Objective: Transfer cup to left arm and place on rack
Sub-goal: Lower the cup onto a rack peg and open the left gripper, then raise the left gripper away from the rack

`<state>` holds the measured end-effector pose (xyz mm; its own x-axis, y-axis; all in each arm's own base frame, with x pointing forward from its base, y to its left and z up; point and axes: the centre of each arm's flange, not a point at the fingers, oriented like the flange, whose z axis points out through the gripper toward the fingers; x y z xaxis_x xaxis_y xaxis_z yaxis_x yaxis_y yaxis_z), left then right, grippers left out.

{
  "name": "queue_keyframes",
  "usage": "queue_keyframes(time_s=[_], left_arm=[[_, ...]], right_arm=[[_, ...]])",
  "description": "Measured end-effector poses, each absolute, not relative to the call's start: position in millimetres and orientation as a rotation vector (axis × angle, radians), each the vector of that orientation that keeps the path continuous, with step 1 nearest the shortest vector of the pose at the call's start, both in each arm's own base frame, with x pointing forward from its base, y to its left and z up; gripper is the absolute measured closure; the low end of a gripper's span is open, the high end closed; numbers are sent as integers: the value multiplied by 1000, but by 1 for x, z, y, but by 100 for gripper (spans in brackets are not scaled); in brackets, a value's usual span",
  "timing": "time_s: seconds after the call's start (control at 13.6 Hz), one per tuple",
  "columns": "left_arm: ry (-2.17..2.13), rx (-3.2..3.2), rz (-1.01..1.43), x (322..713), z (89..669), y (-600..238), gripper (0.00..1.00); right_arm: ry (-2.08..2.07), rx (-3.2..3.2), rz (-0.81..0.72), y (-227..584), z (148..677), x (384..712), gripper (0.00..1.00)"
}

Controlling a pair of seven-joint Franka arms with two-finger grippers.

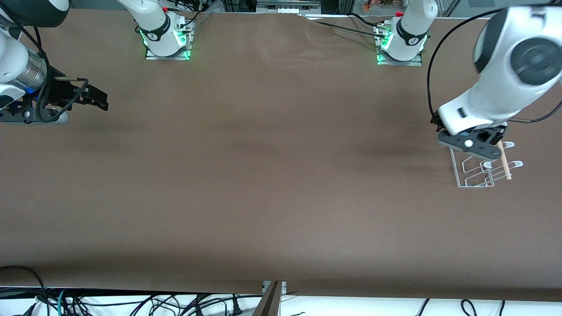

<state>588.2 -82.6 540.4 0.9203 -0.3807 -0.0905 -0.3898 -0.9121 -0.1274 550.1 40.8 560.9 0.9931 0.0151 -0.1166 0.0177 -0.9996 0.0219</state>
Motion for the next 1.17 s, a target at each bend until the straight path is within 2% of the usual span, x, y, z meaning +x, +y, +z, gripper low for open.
queue_keyframes(time_s=[0.22,0.44,1.17], left_arm=[[402,-3056,17,582,562,-56,0],[199,-3075,60,570,547,-61,0],[151,-3123,-4,564,551,-72,0]], right_arm=[[24,3113,-186,40,557,553,1],[23,3113,-185,40,557,553,1],[16,3114,-184,38,555,558,1]])
